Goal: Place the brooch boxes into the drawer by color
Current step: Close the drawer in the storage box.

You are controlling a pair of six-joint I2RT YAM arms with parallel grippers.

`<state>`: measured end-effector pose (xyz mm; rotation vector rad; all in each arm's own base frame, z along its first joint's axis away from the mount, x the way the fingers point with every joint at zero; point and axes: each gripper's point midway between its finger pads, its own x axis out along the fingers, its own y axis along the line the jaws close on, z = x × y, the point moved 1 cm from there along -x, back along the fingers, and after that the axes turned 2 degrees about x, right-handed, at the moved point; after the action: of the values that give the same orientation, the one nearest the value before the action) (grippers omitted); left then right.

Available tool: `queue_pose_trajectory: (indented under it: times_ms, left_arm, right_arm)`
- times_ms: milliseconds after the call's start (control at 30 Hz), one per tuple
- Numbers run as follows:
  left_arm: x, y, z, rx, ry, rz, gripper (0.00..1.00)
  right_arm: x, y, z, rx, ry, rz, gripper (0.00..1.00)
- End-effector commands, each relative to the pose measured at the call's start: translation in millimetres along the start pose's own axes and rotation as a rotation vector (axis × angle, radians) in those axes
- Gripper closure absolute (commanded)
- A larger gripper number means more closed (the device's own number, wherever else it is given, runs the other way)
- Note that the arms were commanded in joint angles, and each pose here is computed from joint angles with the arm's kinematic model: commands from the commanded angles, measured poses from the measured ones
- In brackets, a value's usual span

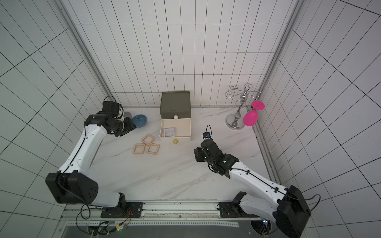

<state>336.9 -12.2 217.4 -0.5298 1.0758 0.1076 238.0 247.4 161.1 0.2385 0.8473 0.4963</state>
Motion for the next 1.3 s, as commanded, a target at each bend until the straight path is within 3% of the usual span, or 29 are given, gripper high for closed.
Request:
queue_pose_trajectory:
  times_ms: [0, 100, 400, 933, 1133, 1267]
  left_arm:
    - [-6.2, 2.3, 1.0, -0.005, -0.072, -0.080, 0.53]
    - [0.2, 14.7, -4.6, -0.023, -0.094, -0.081, 0.52]
    - [13.6, 29.8, -14.0, -0.071, -0.051, -0.118, 0.52]
    - [21.8, 23.0, -16.9, -0.053, -0.025, -0.175, 0.52]
    - [23.6, 23.5, -17.3, -0.043, -0.021, -0.173, 0.52]
    - [26.1, 24.7, -18.2, -0.044, -0.014, -0.169, 0.52]
  right_arm:
    - [5.0, 27.1, 36.0, -0.012, -0.025, 0.105, 1.00]
    - [22.0, 35.2, 41.7, 0.002, 0.034, 0.156, 1.00]
    - [76.8, 47.8, 60.1, 0.011, 0.054, 0.152, 1.00]
    - [136.3, 37.3, 134.2, 0.000, -0.067, 0.087, 1.00]
    - [146.9, 40.4, 153.5, 0.001, -0.104, 0.110, 1.00]
    - [134.5, 42.6, 157.8, 0.014, -0.124, 0.149, 1.00]
